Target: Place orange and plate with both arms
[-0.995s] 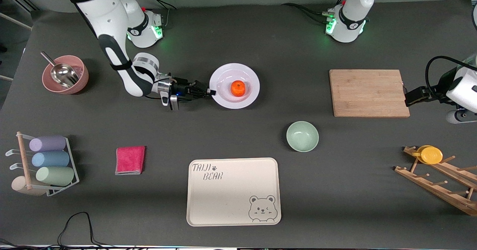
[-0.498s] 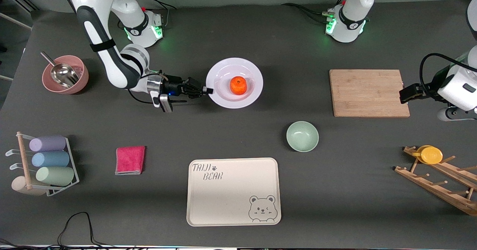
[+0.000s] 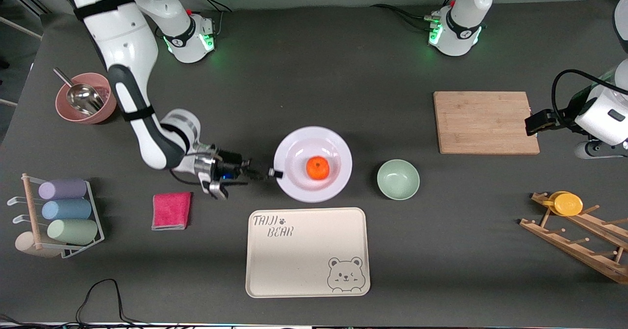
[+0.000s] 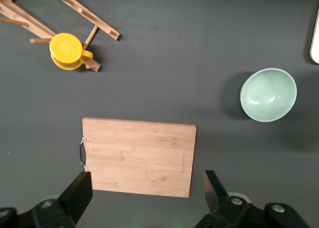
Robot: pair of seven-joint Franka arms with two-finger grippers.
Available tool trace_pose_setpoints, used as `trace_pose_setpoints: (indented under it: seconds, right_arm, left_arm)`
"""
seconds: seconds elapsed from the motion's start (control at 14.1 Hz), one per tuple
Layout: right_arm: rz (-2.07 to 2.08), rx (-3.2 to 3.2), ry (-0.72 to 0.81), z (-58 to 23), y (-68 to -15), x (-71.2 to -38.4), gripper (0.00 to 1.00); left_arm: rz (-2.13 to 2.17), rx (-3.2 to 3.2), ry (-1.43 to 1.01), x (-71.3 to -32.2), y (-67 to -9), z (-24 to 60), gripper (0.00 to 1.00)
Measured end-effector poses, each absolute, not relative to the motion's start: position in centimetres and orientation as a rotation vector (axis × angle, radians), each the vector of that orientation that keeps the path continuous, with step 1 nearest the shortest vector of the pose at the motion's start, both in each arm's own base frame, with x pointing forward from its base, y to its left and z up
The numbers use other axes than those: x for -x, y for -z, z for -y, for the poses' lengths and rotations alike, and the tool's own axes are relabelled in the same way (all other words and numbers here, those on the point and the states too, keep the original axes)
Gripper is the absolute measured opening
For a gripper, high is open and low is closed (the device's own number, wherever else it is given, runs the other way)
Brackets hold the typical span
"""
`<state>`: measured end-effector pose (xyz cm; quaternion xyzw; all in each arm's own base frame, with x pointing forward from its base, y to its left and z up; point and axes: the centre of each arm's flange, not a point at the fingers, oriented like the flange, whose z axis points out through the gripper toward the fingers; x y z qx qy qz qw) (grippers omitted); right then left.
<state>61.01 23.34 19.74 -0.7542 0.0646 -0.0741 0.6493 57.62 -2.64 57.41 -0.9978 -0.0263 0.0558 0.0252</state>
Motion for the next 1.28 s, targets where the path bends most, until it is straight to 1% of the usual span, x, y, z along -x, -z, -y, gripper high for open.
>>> trace_pose_setpoints:
  seconds: [0.21,0.36,0.5,0.64,0.85,1.28]
  right_arm:
    - [-0.157,1.749,0.18,-21.7,-19.9,-68.6,0.04]
    - [-0.189,1.769,0.206,-21.1,-19.6,-72.3,0.04]
    - [-0.202,1.788,0.248,-21.2,-18.4,-74.6,0.04]
    - [-0.199,1.801,0.268,-21.8,-16.2,-75.6,0.04]
    - [-0.203,1.814,0.252,-22.1,-12.9,-75.5,0.04]
    - [-0.217,1.836,0.234,-21.8,-10.7,-74.9,0.04]
  left_arm:
    - [0.082,3.084,-0.187,-57.5,-57.6,2.6,1.0]
    - [0.082,3.084,-0.185,-57.5,-57.8,2.6,1.0]
    - [0.082,3.084,-0.185,-57.5,-57.8,2.6,1.0]
    - [0.082,3.084,-0.185,-57.5,-57.8,2.6,1.0]
    - [0.082,3.083,-0.196,-57.4,-57.7,2.7,1.0]
    - [0.077,3.081,-0.213,-57.2,-57.6,2.8,1.0]
